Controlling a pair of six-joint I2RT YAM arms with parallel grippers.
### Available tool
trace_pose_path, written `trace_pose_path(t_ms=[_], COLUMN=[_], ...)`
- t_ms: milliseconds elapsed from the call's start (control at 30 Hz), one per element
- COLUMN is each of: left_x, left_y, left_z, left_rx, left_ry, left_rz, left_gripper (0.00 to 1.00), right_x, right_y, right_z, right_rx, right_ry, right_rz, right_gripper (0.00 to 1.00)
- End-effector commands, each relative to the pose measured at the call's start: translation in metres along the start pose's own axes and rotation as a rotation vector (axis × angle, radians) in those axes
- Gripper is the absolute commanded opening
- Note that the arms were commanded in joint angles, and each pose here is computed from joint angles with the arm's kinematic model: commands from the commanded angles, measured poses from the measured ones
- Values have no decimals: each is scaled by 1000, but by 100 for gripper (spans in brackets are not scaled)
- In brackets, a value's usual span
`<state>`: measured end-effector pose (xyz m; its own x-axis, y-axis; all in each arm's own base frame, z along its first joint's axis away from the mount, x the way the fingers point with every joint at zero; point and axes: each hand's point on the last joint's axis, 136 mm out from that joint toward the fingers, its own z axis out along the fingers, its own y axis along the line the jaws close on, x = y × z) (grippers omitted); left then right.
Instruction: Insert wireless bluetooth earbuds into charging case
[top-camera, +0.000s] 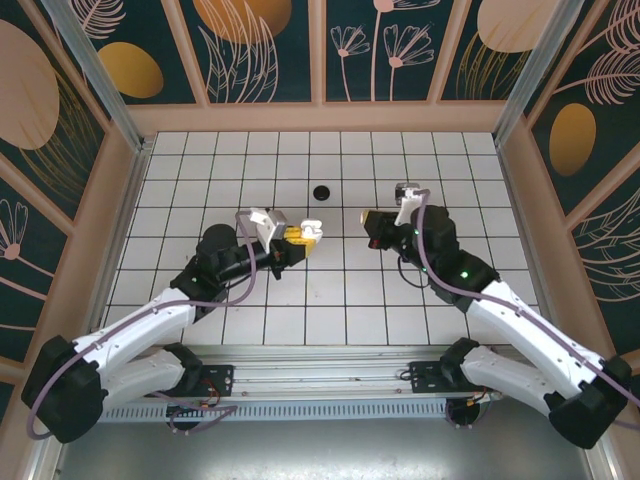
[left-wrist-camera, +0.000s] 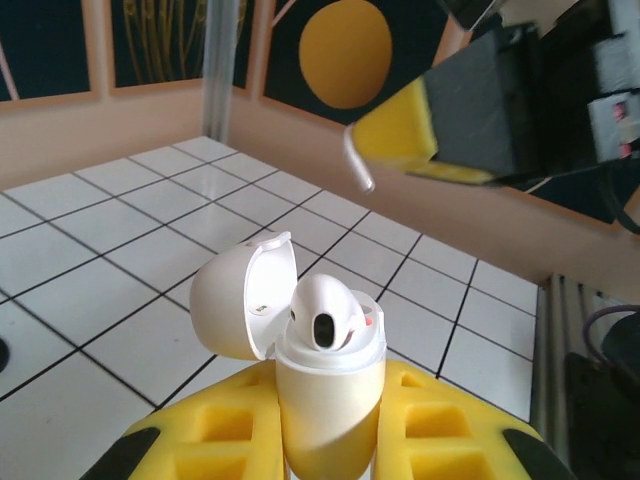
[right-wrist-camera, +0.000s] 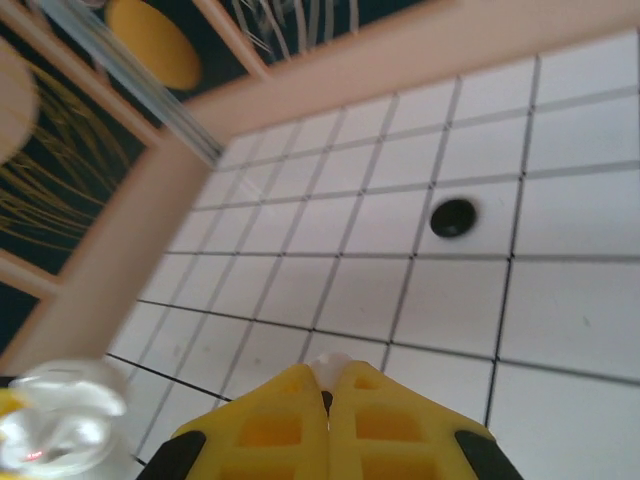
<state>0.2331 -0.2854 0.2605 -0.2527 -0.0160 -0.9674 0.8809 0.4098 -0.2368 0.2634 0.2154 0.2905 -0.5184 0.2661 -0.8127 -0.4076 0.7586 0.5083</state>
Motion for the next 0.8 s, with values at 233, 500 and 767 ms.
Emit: trace_pose_path(t_ms=[233,500,767], left_x=[-48,-61,-76], left_y=[-30,-49,-58], left_z=[10,2,-2], left_rx=[178,266,313], left_ry=[-93,-136,-172], left_rz=[28,32,15], left_gripper=[0,0,0], right_x=[-33,-37,-30], right_y=[78,115,129], right_z=[-33,-46,-47], right_rx=[-390,-599,-667], right_ry=[-126,-157,-144], right_rz=[-220,-282,-307], right_gripper=[5,5,4])
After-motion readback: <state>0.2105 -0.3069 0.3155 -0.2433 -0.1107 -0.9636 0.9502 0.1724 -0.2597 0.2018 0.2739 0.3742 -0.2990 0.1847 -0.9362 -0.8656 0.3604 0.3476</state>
